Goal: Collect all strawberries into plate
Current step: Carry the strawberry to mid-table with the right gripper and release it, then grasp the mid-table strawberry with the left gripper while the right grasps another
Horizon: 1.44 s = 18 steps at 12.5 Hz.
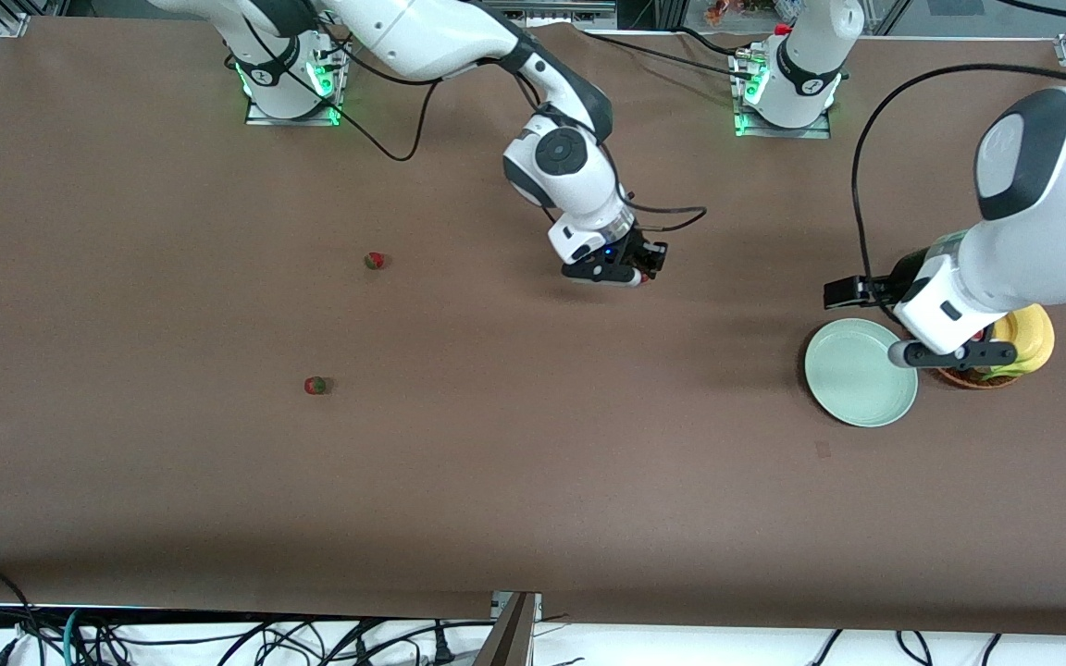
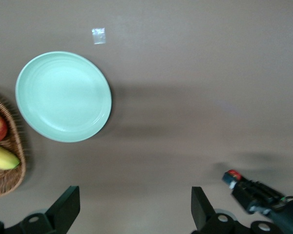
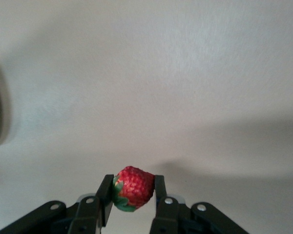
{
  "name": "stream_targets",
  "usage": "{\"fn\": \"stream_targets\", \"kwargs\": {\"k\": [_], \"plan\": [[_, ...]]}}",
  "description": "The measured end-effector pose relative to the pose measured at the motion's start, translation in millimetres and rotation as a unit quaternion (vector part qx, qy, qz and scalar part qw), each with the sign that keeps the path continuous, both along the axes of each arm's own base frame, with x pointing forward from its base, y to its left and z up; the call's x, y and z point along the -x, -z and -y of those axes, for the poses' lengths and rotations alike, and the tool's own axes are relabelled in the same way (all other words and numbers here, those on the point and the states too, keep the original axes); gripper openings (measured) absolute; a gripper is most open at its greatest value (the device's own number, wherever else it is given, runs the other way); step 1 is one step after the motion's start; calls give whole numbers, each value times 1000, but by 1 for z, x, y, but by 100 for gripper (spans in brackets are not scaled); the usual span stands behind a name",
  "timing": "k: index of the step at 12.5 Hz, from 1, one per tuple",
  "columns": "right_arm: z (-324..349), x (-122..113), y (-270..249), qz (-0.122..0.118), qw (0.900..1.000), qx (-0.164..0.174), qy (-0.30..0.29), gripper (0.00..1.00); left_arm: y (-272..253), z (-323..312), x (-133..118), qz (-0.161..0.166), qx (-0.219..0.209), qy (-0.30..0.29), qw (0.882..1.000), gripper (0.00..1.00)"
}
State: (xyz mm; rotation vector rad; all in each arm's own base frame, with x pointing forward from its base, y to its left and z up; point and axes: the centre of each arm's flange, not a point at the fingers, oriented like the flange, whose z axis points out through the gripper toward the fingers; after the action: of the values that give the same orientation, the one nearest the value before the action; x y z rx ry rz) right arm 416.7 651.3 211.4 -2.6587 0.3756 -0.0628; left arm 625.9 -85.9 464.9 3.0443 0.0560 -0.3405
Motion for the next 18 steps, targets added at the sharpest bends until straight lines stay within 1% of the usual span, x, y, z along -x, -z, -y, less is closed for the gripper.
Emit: {"fn": "stream_targets", "kwargs": {"k": [1,2,3,5,6,7,8,9,10,11,13,14,15,16,17,18], "plan": [[2,-4,7,5,1000,4,3,37,13,6,-3,-5,0,4,1000,100],[8,-16,6,8,1000,7,10,43,25,10,-7,-8,1,6,1000,100],[13,-28,-2,3,1000,15,15,44,38,12,-11,-7,2,6,1000,100],[28,-53,-33,-7,999,39,16,63,67,19,-15,0,3,8,1000,100],[43,-70,-55,-11,998,53,11,72,82,26,-14,5,4,11,1000,100],[62,-88,-78,-17,998,67,4,83,97,34,-12,11,5,15,1000,100],[82,-105,-97,-21,997,77,-2,93,112,39,-9,17,7,16,1000,100],[98,-117,-110,-22,996,86,-13,93,126,44,-4,21,8,18,1000,100],[114,-127,-115,-24,994,101,-36,93,141,52,2,25,11,23,999,100],[135,-138,-115,-31,989,127,-71,93,155,65,8,30,15,29,999,100],[196,-169,-108,-46,972,181,-142,95,181,97,22,30,25,34,999,100],[231,-186,-104,-49,963,202,-169,95,190,116,28,30,30,30,999,100],[267,-200,-96,-50,955,217,-193,95,197,136,34,31,33,24,999,100],[299,-208,-87,-52,948,230,-215,95,202,156,40,33,34,17,999,100],[327,-214,-76,-53,941,241,-233,95,208,176,46,36,34,7,999,100],[352,-218,-64,-48,934,250,-251,95,213,195,53,39,34,-3,999,100]]}}
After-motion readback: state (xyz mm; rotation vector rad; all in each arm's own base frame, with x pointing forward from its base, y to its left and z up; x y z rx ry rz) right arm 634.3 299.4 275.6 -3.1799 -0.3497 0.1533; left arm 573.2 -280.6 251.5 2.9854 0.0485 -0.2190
